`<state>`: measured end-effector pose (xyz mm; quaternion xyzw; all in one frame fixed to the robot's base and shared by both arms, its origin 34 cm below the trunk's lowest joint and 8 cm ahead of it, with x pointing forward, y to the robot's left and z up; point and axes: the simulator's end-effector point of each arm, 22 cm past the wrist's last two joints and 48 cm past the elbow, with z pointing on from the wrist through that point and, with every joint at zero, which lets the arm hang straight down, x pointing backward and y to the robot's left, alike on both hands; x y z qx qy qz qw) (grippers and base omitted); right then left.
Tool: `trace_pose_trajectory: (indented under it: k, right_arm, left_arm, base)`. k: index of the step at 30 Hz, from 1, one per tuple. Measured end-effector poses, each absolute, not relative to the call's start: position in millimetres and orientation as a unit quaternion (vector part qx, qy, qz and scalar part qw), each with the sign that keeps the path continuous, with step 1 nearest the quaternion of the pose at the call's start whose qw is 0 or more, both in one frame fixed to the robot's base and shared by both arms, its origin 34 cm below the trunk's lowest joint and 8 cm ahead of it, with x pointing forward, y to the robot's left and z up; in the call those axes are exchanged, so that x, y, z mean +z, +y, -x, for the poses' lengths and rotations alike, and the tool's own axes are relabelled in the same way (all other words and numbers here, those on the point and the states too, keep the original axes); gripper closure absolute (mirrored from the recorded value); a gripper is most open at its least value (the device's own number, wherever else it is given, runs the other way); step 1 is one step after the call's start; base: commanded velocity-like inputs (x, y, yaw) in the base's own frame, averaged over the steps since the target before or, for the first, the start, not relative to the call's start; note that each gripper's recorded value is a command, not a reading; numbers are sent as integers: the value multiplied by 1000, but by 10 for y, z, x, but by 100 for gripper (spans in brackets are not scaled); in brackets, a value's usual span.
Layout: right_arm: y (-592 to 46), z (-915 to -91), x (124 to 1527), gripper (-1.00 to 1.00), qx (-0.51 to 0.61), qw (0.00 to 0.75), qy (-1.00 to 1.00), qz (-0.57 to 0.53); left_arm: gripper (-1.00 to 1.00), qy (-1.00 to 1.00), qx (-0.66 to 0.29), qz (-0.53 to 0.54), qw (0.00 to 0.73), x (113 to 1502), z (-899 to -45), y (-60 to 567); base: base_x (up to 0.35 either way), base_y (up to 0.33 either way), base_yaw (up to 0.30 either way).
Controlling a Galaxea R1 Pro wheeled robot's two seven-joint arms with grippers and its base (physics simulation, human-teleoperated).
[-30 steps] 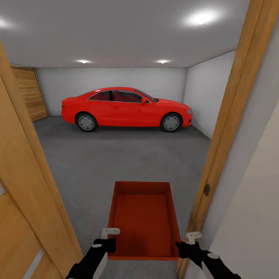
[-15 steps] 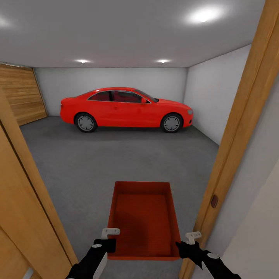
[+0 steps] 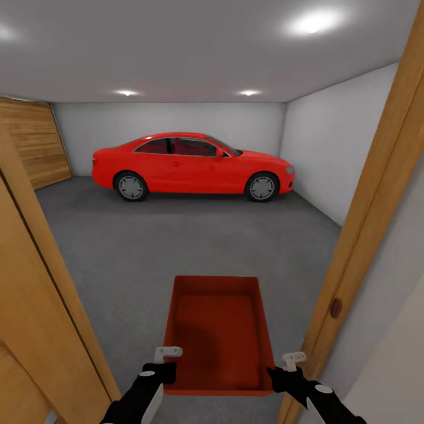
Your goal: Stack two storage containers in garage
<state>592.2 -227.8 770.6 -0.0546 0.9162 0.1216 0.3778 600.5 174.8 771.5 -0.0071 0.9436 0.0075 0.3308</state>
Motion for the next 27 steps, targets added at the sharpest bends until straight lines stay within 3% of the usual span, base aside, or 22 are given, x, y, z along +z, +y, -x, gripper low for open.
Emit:
trace_pose_trajectory:
  k: [19, 27]
  right_arm:
    - [-2277, -5917, 7699, 100, 122, 377, 917, 55]
    - [-2277, -5915, 7703, 100, 122, 377, 916, 55]
  left_arm:
    - [100, 944, 8, 7, 330, 7706, -5999, 1749]
    - [100, 944, 7, 7, 330, 7710, -5997, 1749]
  base:
    - [4, 1, 43]
    - [267, 0, 0]
